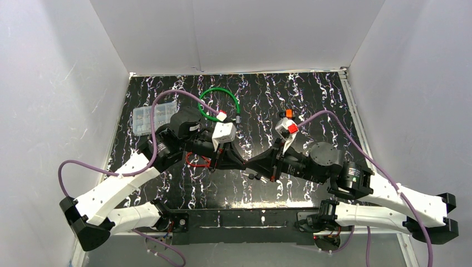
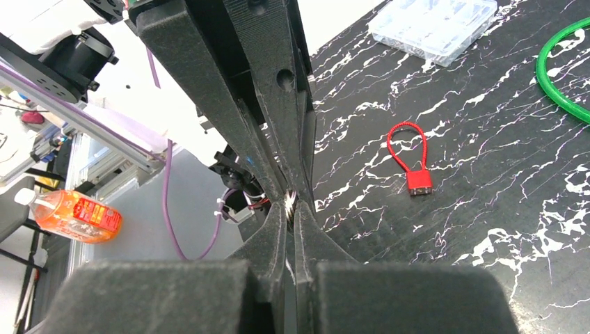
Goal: Unlock with the key
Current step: Pick up the key from the center of the board.
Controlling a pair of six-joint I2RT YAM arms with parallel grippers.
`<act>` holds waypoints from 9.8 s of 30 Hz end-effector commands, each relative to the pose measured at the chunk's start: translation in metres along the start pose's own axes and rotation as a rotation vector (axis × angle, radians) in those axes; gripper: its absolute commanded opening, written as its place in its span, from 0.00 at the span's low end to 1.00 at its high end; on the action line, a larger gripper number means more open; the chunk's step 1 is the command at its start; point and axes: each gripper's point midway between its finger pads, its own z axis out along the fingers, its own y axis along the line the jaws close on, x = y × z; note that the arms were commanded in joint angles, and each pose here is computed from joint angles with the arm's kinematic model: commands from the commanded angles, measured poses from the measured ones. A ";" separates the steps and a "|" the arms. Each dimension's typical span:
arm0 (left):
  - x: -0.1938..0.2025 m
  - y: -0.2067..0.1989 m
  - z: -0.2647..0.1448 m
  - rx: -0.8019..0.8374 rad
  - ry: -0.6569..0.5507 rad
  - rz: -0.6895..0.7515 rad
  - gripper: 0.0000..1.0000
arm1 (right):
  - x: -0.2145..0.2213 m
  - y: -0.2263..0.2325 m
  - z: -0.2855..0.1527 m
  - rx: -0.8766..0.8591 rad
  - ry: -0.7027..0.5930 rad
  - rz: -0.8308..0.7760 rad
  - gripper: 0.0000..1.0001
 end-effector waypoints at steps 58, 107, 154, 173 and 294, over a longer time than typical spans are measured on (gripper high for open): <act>-0.002 -0.015 -0.006 0.070 0.022 0.080 0.00 | -0.016 0.005 -0.005 -0.012 -0.045 -0.005 0.01; 0.011 0.005 -0.018 -0.078 0.215 0.042 0.00 | -0.020 0.001 -0.015 0.002 -0.016 -0.123 0.60; 0.036 -0.010 -0.057 -0.087 0.931 0.014 0.00 | 0.003 0.001 0.019 -0.168 -0.291 -0.235 0.80; 0.030 -0.009 -0.057 -0.122 0.911 0.001 0.00 | 0.022 -0.057 0.028 0.252 -0.321 -0.297 0.75; 0.032 -0.003 -0.048 -0.165 0.818 0.023 0.55 | 0.012 -0.007 0.001 -0.133 -0.297 -0.165 0.01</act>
